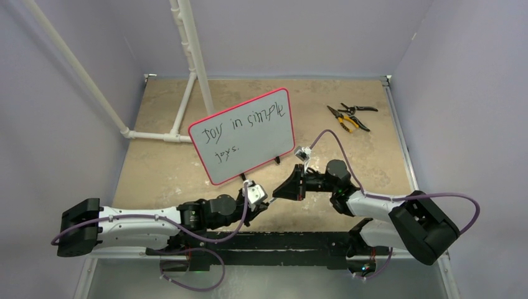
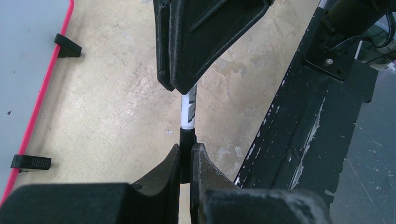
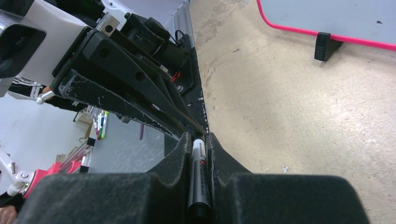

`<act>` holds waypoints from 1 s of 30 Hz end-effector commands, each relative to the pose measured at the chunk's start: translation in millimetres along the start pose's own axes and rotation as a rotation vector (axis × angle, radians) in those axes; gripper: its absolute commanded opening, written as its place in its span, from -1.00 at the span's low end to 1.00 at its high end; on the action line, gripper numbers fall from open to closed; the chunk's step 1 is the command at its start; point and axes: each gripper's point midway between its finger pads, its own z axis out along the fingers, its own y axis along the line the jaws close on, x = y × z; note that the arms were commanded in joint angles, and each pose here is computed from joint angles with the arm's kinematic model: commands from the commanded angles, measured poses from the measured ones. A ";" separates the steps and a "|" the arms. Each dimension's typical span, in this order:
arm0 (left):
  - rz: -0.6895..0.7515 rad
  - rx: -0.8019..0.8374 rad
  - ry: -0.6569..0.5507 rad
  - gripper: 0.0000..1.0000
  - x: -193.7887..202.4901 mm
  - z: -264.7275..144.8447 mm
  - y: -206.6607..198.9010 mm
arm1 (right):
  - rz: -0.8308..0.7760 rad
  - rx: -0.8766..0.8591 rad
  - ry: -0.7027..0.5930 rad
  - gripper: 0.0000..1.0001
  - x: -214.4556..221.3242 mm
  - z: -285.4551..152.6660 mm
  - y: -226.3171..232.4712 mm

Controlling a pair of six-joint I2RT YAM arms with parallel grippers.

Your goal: Write a sentence on the whiteboard

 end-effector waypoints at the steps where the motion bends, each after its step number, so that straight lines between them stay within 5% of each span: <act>1: -0.055 -0.037 -0.216 -1.00 -75.5 2.3 0.0 | 0.006 -0.068 0.047 -1.00 5.8 0.1 14.4; 4: -0.071 -0.031 -0.196 -1.00 -73.6 0.0 -1.3 | 0.007 -0.063 0.044 -1.00 6.2 -0.3 13.8; 16: -0.143 0.015 -0.062 -0.05 -58.7 -21.0 -9.7 | 0.008 -0.048 0.036 -1.00 5.6 0.5 10.6; 25: -0.188 0.044 0.121 0.34 -18.2 -20.8 -19.7 | -0.012 -0.030 0.001 -1.00 -2.3 -1.0 12.5; 30: -0.185 0.028 0.151 0.40 -8.6 -13.6 -18.9 | -0.023 -0.038 0.003 -1.00 -3.1 -0.8 14.2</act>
